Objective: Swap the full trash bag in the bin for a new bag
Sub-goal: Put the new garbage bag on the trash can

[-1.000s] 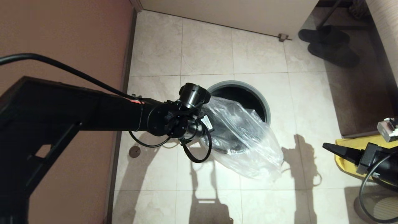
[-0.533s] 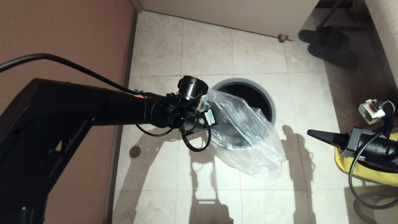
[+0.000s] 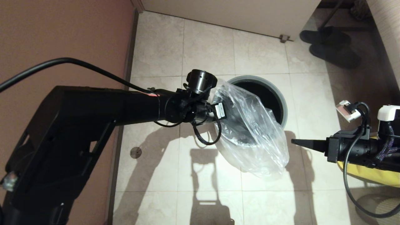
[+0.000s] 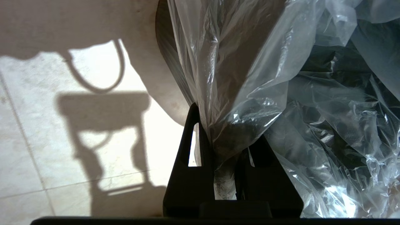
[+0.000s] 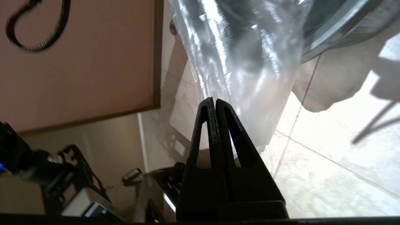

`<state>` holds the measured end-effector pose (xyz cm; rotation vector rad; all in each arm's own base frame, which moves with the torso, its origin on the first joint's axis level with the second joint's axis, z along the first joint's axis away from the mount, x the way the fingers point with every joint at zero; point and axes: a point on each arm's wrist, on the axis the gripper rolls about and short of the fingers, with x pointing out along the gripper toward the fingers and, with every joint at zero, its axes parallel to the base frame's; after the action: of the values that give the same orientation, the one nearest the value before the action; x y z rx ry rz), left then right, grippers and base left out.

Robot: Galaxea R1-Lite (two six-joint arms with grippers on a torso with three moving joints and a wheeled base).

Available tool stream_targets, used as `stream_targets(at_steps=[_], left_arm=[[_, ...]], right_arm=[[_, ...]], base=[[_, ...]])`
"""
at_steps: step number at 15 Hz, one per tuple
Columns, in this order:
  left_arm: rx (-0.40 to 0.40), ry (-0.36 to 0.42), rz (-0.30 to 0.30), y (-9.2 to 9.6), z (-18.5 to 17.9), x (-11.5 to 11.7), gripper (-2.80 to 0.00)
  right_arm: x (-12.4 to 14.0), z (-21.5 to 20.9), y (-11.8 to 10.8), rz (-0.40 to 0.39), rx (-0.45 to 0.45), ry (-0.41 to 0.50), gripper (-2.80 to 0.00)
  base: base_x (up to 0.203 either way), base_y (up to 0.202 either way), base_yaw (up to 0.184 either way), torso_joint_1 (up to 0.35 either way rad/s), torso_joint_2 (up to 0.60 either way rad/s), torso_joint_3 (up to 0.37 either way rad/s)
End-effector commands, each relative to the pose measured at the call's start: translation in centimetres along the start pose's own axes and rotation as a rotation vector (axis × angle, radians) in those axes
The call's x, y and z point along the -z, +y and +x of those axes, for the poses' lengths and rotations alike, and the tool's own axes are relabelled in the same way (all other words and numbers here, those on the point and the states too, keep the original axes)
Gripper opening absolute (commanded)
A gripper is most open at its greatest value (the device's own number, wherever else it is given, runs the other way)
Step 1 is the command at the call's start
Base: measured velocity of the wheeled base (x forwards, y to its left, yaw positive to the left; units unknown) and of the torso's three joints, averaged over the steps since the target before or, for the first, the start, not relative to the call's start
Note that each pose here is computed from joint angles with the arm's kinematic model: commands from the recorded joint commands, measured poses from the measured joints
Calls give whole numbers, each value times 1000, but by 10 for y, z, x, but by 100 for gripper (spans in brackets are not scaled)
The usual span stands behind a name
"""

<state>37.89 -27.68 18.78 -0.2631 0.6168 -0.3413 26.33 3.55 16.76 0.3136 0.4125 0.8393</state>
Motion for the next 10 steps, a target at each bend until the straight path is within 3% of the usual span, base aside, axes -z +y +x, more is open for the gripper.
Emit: stream_targets(at_steps=[1,5,6,8,10], left_arm=[[9,13,6,-7,7,7,-280],[37,-2,20,-21,2,9,-280],[46,-7,24,-23,3,11,-280],[51,-51,24,-30,6,13,-280],[36,-110,19,-37,9,14,-280]], right_arm=[[-4,-5,8,-66,-11,-6,-280],[-16,-8,34,-140,-66,-30,-280],[-18,-5,38,-151,-84,-30,0],[-15,0,41,-190,-76,-21,0],[-6,4,37,-319,-23,-3,0]], base=[[0,0,0,0,0,0],[0,0,0,0,0,0],[0,0,0,0,0,0],[0,0,0,0,0,0],[0,0,0,0,0,0]])
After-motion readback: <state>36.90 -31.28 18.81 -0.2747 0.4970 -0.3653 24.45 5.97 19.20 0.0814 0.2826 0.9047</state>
